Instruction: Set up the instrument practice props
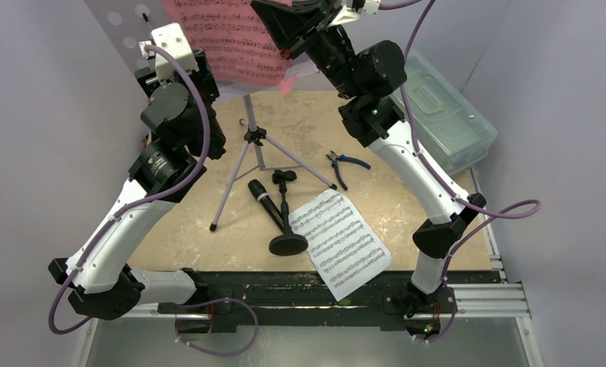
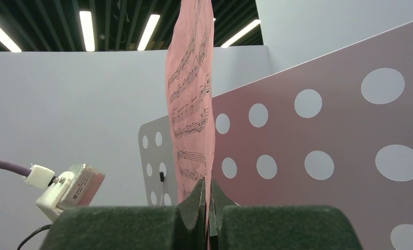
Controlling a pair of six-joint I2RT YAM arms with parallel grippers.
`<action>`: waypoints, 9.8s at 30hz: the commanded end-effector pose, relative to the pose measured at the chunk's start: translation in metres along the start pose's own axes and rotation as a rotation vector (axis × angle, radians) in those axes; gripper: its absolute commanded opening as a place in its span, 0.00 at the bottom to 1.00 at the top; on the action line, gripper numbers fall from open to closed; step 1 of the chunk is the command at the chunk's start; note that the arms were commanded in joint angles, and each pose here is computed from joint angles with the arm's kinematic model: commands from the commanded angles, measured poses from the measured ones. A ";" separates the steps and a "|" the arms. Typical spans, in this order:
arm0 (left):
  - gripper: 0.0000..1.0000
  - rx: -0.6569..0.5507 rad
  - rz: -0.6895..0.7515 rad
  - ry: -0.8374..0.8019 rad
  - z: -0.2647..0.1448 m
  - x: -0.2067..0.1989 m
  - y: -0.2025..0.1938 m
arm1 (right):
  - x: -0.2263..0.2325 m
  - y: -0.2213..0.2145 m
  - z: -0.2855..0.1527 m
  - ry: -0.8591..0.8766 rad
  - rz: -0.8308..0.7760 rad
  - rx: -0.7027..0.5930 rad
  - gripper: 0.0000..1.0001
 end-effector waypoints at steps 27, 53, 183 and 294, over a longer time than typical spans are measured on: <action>0.05 -0.093 -0.102 0.051 0.003 0.010 0.018 | 0.018 0.009 0.017 0.070 0.005 -0.042 0.00; 0.00 -0.321 -0.248 -0.067 -0.011 0.039 0.011 | -0.007 -0.037 0.028 0.041 -0.018 -0.004 0.00; 0.89 0.412 -0.239 -1.553 -0.159 -0.127 -0.170 | -0.122 -0.097 -0.381 -0.757 0.436 0.838 0.00; 0.71 0.007 -0.568 -1.173 -0.122 -0.019 -0.057 | 0.005 -0.027 -0.293 0.161 0.630 0.128 0.00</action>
Point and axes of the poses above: each gripper's point midway between its finger pads, its own z axis out along the fingers, its own x axis along the line the jaws close on, y = z × x, the point moved 10 cm from there along -z, back along the fingers, and after that the axes turned 14 degrees about z, right-handed, at the moved point
